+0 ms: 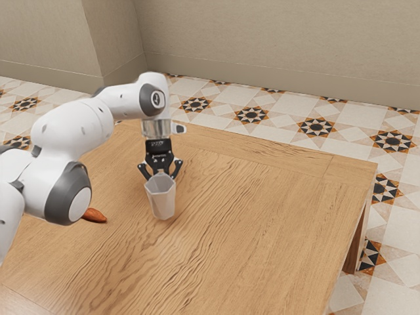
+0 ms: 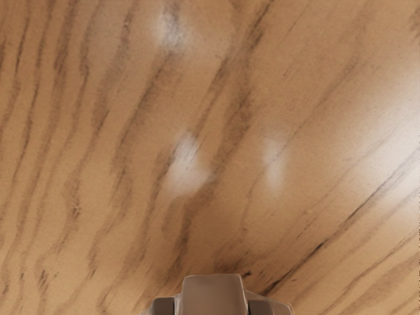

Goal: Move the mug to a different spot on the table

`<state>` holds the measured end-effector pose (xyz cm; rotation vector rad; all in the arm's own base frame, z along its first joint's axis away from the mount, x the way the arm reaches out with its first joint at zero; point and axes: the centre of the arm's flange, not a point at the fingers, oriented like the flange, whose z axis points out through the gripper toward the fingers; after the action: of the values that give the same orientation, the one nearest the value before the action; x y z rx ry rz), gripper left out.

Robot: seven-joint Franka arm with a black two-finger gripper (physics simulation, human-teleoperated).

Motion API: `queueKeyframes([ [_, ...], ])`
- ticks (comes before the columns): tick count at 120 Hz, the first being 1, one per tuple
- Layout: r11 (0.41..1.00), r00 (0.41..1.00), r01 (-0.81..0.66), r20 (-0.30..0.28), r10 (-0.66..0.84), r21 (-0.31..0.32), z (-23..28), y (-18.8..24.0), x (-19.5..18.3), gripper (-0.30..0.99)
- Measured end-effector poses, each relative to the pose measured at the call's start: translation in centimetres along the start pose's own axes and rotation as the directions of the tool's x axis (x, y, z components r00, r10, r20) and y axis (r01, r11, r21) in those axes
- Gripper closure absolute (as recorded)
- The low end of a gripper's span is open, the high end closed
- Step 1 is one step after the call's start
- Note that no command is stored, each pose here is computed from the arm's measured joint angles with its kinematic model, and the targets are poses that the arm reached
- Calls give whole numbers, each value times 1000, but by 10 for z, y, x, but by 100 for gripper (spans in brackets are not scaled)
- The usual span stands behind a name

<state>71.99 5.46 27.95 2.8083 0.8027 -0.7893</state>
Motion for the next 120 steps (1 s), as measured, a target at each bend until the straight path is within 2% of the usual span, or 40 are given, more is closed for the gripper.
queueKeyframes([
  [21,1000,1000,5,12,-5,-24,6,1,2,58],
  [52,999,1000,5,0,-5,-42,3,5,2,40],
  [70,999,1000,7,-8,-8,-46,0,5,1,22],
  [84,999,1000,10,-22,-11,-45,-9,3,-3,12],
  [102,998,993,34,-110,-40,-56,-65,-19,-24,6],
  [120,998,966,-34,-260,17,-59,-150,-8,-109,3],
])
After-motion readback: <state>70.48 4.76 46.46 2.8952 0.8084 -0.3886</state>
